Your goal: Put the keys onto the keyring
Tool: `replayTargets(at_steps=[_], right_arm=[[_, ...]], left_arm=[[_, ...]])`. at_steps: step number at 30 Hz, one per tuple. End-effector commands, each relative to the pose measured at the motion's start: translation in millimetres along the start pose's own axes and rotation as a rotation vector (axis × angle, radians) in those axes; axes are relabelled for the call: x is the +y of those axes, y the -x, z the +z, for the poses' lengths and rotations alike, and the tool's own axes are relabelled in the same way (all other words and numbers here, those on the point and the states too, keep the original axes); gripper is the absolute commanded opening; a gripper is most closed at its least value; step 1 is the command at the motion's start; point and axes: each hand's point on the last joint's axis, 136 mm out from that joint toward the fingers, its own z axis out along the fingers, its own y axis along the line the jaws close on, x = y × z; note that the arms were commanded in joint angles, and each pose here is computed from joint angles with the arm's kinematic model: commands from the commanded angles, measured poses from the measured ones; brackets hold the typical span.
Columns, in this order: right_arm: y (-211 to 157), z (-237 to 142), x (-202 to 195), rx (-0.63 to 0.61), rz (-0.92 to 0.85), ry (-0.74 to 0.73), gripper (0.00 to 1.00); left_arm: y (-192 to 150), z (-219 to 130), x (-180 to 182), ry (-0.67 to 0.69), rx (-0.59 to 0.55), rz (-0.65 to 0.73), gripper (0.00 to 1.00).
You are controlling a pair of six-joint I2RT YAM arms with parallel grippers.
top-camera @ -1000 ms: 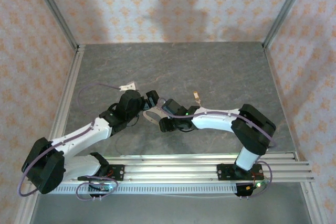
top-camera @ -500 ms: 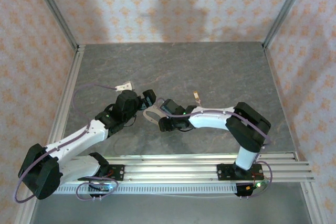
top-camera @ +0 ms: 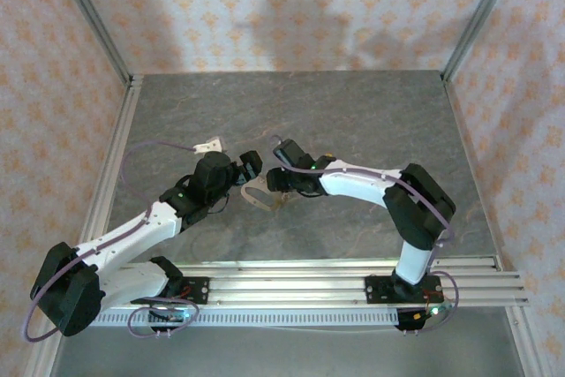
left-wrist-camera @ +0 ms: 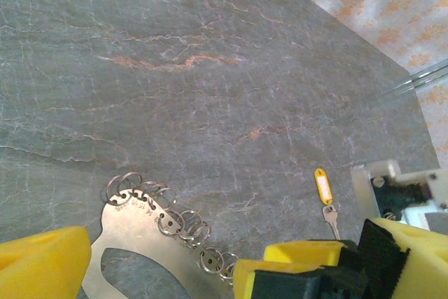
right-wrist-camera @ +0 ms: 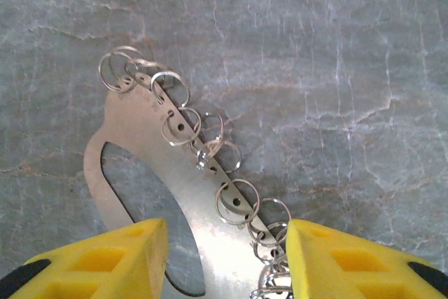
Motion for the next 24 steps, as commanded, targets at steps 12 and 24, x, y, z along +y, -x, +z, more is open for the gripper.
replayTargets(at_steps=[12, 24], right_arm=[[-50.9, -2.6, -27.3, 0.071, 0.047, -0.011, 0.48], [-52.9, 7.5, -18.4, 0.084, 0.068, 0.027, 0.45]], left_arm=[[2.5, 4.2, 0.8, 0.007, 0.0, -0.006, 1.0], [1.2, 6.6, 1.2, 0.011, 0.004, -0.008, 1.0]])
